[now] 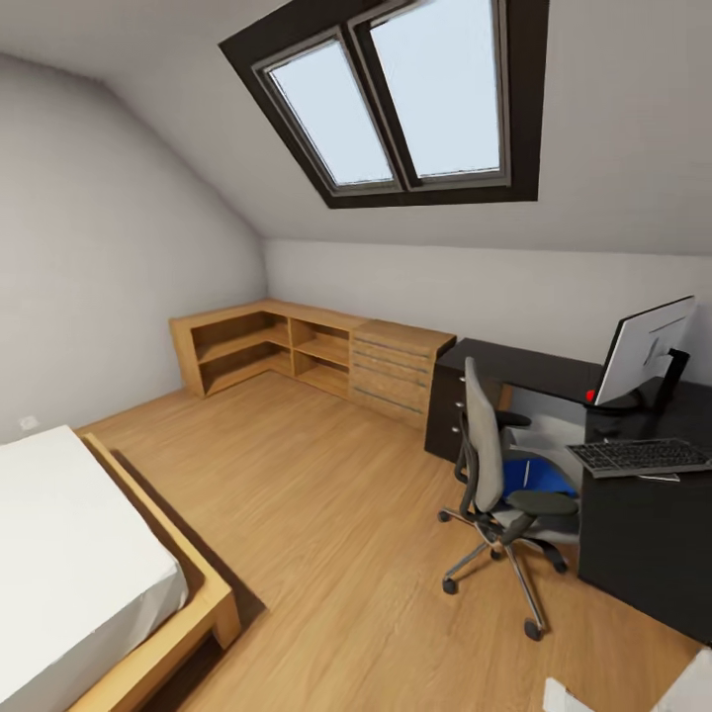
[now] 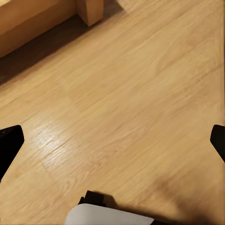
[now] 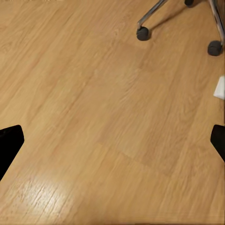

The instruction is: In the bedroom, organize the workspace by keeping the computer under the desk, ensuring the monitor is on the desk, placing the keyboard on the desk next to the monitor, placing the mouse on the desk next to the keyboard, moving the folder from the swivel chair onto the desk next to the mouse, stacking the notebook on top of the folder with the pen on top of the notebook, and positioning the swivel chair next to the desk.

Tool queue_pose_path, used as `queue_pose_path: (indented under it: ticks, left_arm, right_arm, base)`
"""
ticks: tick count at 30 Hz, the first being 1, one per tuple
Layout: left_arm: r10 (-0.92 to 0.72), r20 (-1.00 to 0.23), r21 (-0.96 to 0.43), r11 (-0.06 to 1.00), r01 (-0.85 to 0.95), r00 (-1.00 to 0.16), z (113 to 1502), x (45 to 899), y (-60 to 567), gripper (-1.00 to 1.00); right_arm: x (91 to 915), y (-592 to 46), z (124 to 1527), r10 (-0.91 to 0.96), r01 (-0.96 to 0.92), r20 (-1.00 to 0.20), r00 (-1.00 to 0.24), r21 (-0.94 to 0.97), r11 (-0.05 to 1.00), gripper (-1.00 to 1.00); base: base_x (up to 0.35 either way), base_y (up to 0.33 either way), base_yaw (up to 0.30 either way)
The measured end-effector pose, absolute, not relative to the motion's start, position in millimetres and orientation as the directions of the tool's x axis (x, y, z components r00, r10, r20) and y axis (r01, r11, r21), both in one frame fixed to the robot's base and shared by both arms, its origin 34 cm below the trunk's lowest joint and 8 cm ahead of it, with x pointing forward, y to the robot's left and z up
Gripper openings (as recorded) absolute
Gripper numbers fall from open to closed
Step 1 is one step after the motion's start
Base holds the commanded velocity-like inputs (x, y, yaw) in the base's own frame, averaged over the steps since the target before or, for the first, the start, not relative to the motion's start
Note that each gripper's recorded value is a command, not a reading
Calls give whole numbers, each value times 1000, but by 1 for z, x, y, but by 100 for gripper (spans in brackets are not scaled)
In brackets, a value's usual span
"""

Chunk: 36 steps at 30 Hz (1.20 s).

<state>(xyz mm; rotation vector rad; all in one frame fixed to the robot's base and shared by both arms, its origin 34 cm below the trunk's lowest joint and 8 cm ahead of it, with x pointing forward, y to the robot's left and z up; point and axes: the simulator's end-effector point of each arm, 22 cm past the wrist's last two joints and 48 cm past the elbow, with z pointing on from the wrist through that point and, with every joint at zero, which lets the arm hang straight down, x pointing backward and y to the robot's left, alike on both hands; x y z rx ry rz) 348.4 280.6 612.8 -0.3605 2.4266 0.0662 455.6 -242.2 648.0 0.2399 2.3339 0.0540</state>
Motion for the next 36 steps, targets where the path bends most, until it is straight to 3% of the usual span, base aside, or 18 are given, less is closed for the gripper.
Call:
queue_pose_path:
  ticks: [9, 23, 30, 36]
  left_arm:
    - [-240, -635, -46, 960, -275, -735, 613, 348, 281, 100]
    - [-246, -642, -43, 957, -286, -727, 610, 351, 283, 100]
    - [-249, -633, -43, 957, -289, -733, 600, 351, 283, 100]
    - [-267, -506, -40, 957, -287, -820, 574, 333, 274, 100]
  right_arm:
    - [456, -242, 648, 189, 156, -706, -683, 112, 981, 100]
    - [456, -242, 643, 191, 158, -705, -683, 112, 981, 100]
    - [458, -241, 635, 192, 158, -705, -683, 114, 981, 100]
    - [458, -239, 627, 193, 157, -703, -684, 116, 981, 100]
  base:
    - [43, 251, -262]
    - [4, 9, -254]
    - [0, 0, -49]
    - [0, 0, -2]
